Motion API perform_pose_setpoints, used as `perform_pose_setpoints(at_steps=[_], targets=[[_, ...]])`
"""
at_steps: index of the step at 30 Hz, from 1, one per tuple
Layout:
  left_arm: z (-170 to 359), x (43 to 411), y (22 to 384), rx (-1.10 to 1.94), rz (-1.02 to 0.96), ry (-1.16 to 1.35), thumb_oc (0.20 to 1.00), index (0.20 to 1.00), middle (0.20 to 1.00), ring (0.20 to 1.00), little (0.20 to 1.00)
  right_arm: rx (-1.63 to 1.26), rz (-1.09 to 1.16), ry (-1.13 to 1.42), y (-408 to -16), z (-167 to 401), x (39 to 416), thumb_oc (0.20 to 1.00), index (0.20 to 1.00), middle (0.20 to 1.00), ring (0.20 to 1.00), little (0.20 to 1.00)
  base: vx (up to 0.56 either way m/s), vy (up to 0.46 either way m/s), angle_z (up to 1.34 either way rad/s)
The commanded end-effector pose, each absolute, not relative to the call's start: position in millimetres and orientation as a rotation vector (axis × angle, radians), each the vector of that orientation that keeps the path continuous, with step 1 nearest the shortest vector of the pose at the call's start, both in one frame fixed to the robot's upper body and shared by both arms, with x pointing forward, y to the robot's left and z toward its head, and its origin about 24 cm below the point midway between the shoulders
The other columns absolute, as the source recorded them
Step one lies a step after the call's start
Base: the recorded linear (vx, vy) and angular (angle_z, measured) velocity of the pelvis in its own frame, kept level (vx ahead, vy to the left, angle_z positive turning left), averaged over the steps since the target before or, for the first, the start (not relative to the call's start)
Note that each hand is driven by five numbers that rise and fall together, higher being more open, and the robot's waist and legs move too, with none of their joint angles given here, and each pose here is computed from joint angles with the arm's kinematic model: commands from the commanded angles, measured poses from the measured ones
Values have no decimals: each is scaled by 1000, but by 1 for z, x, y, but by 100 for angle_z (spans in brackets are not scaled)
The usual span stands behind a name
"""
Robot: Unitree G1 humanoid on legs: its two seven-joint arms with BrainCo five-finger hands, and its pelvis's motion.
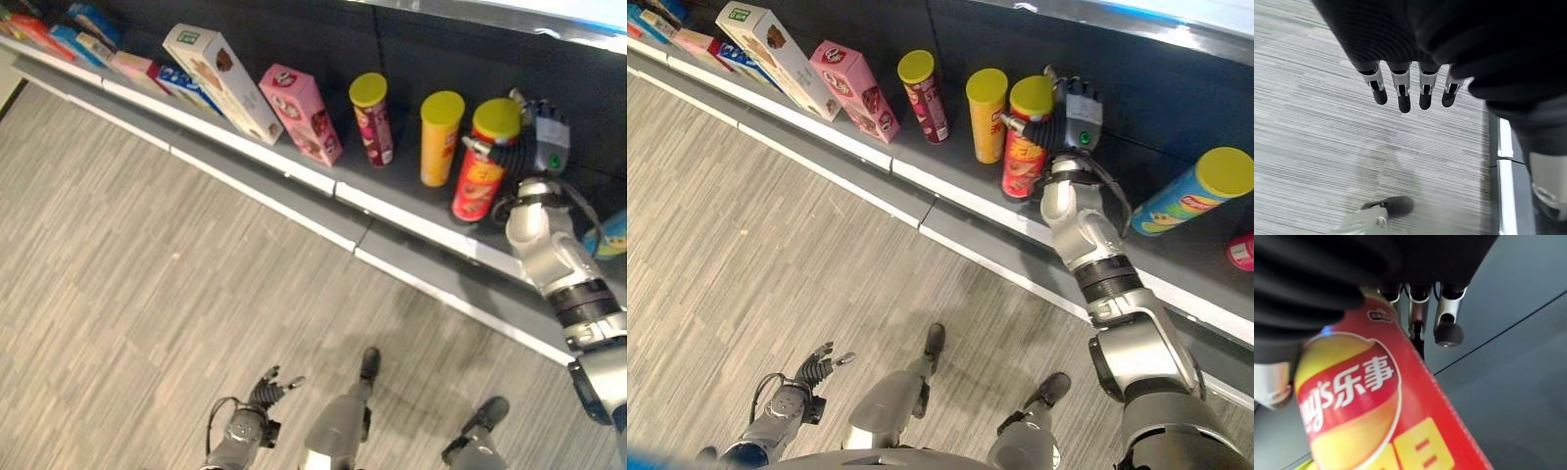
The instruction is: Put the goods on the table back onto the shelves and tidy them up.
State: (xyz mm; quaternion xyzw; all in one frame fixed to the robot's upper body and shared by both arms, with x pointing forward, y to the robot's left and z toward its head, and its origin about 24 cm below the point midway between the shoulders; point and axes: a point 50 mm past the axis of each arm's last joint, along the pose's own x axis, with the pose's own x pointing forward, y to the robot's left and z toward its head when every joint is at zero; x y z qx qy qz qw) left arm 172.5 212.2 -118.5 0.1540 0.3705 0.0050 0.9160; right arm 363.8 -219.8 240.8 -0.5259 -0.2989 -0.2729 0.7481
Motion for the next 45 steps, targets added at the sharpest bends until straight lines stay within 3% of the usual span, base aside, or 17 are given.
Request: perform_pose_setpoints(at_steps=[1, 27, 45], targets=[[-116, 178, 219, 407, -23, 753, 1000, 1000, 1000, 1000, 1000, -1212, -699, -808, -221, 281, 359, 200, 200, 200, 200, 200, 26, 29, 7], [-114, 178, 215, 413, -45, 726, 1000, 1000, 1000, 1000, 1000, -1307, -835, -628, -270, 254, 354, 200, 200, 200, 200, 200, 11, -2, 1], [-112, 181, 217, 426, -46, 716, 1000, 1000, 1000, 1000, 1000, -1291, -857, -628, -274, 262, 354, 200, 200, 200, 200, 200, 0, 0, 0]])
